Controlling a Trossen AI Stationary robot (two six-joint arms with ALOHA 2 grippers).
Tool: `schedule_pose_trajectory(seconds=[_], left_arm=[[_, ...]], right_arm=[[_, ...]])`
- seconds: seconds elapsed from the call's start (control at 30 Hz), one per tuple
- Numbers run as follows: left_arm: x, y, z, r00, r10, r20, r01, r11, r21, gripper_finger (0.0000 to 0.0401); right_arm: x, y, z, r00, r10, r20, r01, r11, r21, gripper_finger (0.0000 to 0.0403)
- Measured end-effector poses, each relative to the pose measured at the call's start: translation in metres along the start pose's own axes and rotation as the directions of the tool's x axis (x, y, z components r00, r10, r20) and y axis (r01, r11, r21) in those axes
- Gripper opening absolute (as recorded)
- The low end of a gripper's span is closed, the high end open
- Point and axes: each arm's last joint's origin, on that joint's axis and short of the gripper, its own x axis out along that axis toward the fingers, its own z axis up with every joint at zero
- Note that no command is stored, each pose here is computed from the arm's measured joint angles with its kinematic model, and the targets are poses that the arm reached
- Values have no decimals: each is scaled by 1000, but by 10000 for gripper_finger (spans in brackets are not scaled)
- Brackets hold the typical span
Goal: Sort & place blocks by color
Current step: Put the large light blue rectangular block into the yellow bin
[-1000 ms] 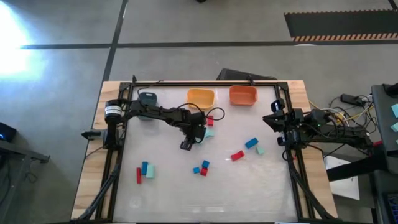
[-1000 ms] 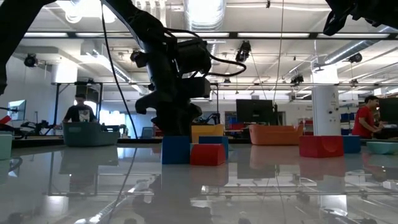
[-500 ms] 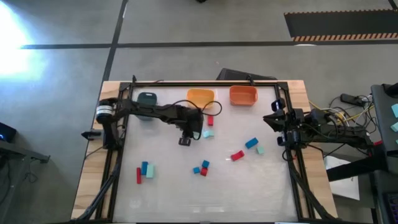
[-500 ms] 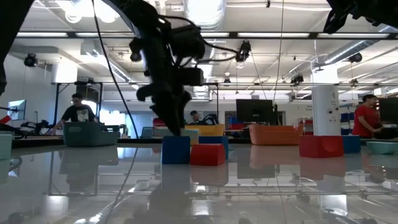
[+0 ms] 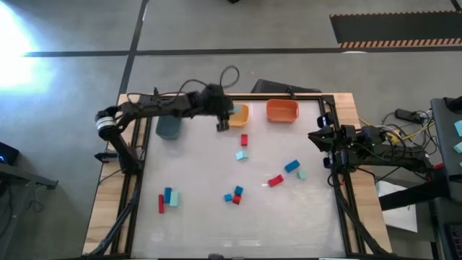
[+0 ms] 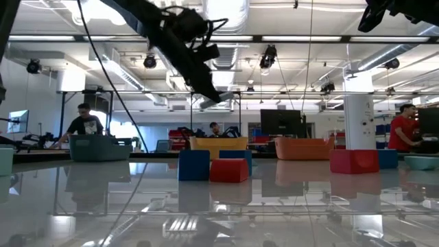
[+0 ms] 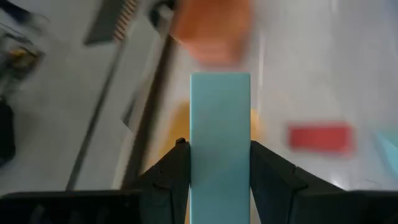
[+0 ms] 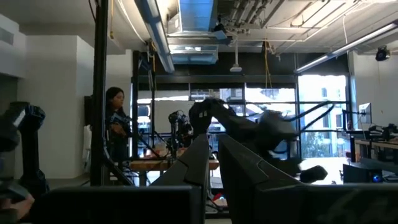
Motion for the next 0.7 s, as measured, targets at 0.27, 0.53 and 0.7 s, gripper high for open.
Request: schedule_pose_trajectory(seconds=[0.27, 0.53, 0.7], left_arm=[[48, 15, -24, 1000, 10, -18, -12, 996, -90, 114], [59, 11, -33, 999, -8, -47, 3, 996, -91, 163], [59, 11, -32, 999, -6, -44, 2, 996, -91, 199]], right_arm=[[0, 0, -1, 1000, -2, -12, 2, 1000, 4, 27], [0, 0, -4, 999, -3, -43, 4, 1000, 17, 27], [0, 0, -4, 999, -3, -43, 4, 1000, 17, 27]])
